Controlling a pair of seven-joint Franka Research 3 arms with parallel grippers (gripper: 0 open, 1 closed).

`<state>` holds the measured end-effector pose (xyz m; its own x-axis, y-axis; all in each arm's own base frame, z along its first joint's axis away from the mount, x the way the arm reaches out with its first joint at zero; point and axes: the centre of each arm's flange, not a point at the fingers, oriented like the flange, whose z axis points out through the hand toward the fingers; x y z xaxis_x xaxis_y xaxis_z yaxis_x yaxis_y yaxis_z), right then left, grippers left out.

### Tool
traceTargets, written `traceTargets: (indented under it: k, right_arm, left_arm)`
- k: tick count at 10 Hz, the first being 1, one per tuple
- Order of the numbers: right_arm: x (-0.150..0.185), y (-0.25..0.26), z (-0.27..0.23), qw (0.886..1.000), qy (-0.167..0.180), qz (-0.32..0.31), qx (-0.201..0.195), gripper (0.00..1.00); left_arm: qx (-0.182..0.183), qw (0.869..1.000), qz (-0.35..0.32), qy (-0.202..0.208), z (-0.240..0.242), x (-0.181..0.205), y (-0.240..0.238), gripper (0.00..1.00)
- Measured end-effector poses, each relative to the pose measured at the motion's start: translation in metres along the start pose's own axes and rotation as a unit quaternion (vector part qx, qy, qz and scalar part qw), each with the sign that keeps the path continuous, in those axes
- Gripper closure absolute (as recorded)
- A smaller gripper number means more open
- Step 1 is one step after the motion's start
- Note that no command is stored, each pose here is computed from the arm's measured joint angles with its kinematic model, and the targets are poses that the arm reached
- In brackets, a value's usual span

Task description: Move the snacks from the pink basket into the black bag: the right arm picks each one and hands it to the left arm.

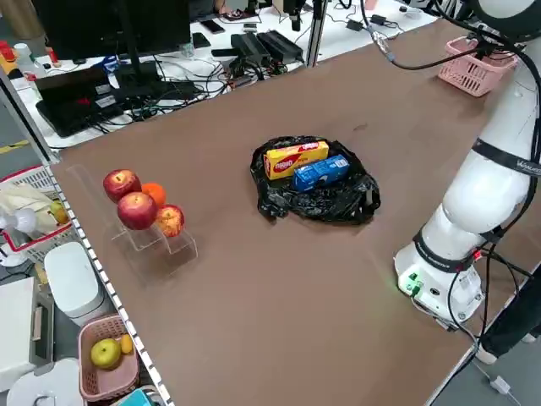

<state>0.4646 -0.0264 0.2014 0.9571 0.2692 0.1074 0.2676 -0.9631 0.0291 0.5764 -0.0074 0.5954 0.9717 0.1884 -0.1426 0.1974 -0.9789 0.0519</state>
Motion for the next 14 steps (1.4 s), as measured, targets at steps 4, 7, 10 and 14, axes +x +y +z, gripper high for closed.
traceTargets:
  k: [4,7,10,14]
  right_arm:
    - [0.001,0.007,-0.002,1.000,0.003,-0.007,-0.002,0.00]
    - [0.002,0.008,0.000,1.000,0.002,-0.008,-0.002,0.00]
    - [0.004,0.009,0.008,1.000,0.007,-0.015,-0.005,0.00]
    - [0.003,0.012,0.016,1.000,0.011,-0.024,-0.008,0.01]
  left_arm:
    - [0.000,1.000,-0.003,0.001,-0.001,0.000,-0.002,0.00]
    - [0.000,1.000,-0.005,0.000,0.001,0.002,-0.005,0.00]
    - [0.001,1.000,0.000,-0.006,0.006,0.004,0.003,0.00]
    - [0.002,1.000,0.001,-0.013,0.014,0.008,0.004,0.00]
